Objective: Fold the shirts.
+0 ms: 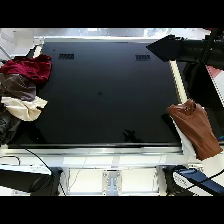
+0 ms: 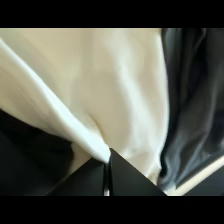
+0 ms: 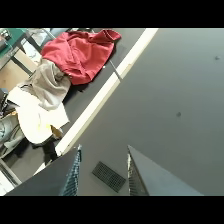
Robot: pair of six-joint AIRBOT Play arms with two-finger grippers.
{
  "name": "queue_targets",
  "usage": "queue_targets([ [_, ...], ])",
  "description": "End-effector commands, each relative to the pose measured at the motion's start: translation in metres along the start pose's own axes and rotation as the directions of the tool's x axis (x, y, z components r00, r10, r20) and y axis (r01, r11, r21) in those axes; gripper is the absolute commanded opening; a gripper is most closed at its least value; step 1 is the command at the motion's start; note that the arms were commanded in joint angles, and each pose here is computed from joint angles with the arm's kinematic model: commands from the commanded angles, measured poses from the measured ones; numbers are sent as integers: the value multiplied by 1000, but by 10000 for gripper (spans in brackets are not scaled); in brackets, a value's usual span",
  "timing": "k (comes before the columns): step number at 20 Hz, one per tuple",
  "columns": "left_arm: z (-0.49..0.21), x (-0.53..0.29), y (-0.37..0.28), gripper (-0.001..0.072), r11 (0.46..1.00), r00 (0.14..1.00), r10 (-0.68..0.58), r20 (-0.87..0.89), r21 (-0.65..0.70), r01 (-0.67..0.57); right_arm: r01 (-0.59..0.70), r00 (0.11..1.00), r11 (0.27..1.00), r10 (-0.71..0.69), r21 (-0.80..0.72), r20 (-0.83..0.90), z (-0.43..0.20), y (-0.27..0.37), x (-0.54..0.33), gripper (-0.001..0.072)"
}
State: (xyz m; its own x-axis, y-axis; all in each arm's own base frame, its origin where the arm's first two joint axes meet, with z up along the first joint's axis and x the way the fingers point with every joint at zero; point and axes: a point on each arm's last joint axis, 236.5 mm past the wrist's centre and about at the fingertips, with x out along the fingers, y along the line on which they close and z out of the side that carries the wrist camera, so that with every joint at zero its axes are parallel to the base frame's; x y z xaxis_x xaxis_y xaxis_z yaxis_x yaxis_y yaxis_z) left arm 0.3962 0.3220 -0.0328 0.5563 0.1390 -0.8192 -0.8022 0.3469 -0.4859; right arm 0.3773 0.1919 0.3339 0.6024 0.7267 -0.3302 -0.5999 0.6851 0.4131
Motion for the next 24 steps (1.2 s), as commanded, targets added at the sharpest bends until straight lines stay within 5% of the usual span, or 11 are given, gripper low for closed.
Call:
queue_targets([
  [1, -3, -27, -57, 8, 975, 979, -206, -7, 83, 206, -10, 1000, 1000, 10, 3, 8, 2, 3, 0, 331],
  [4, 3, -116, -156, 7, 844, 848, -525, 73, 175, 507, -3, 999, 1000, 4, -10, 32, 10, 4, -3, 331],
  [7, -41, -225, -242, 7, 633, 667, -745, 33, 352, 689, 49, 998, 998, -46, -50, 53, 18, -3, -8, 331],
  [10, -149, -298, -296, 8, 417, 551, -811, -197, 465, 781, 155, 986, 980, -147, -124, 75, 31, -18, -24, 331],
  [14, -304, -360, -339, 8, 137, 364, -778, -512, 427, 894, 300, 952, 932, -278, -203, 130, 59, -30, -73, 331],
  [17, -398, -390, -364, 7, 27, 242, -757, -607, 340, 940, 415, 908, 877, -380, -242, 178, 77, -34, -119, 331],
  [21, -465, -390, -381, 33, -28, 208, -753, -624, 347, 938, 542, 837, 807, -494, -235, 235, 87, -48, -161, 331],
  [22, -467, -384, -383, 282, -14, 217, -753, -621, 345, 939, 563, 825, 793, -522, -233, 216, 83, -55, -166, 331],
  [23, -466, -377, -384, 720, -3, 227, -752, -619, 346, 938, 585, 811, 775, -553, -239, 190, 76, -63, -169, 331],
  [24, -460, -372, -385, 716, 9, 236, -753, -614, 350, 937, 615, 788, 750, -594, -243, 159, 69, -74, -173, 332],
])
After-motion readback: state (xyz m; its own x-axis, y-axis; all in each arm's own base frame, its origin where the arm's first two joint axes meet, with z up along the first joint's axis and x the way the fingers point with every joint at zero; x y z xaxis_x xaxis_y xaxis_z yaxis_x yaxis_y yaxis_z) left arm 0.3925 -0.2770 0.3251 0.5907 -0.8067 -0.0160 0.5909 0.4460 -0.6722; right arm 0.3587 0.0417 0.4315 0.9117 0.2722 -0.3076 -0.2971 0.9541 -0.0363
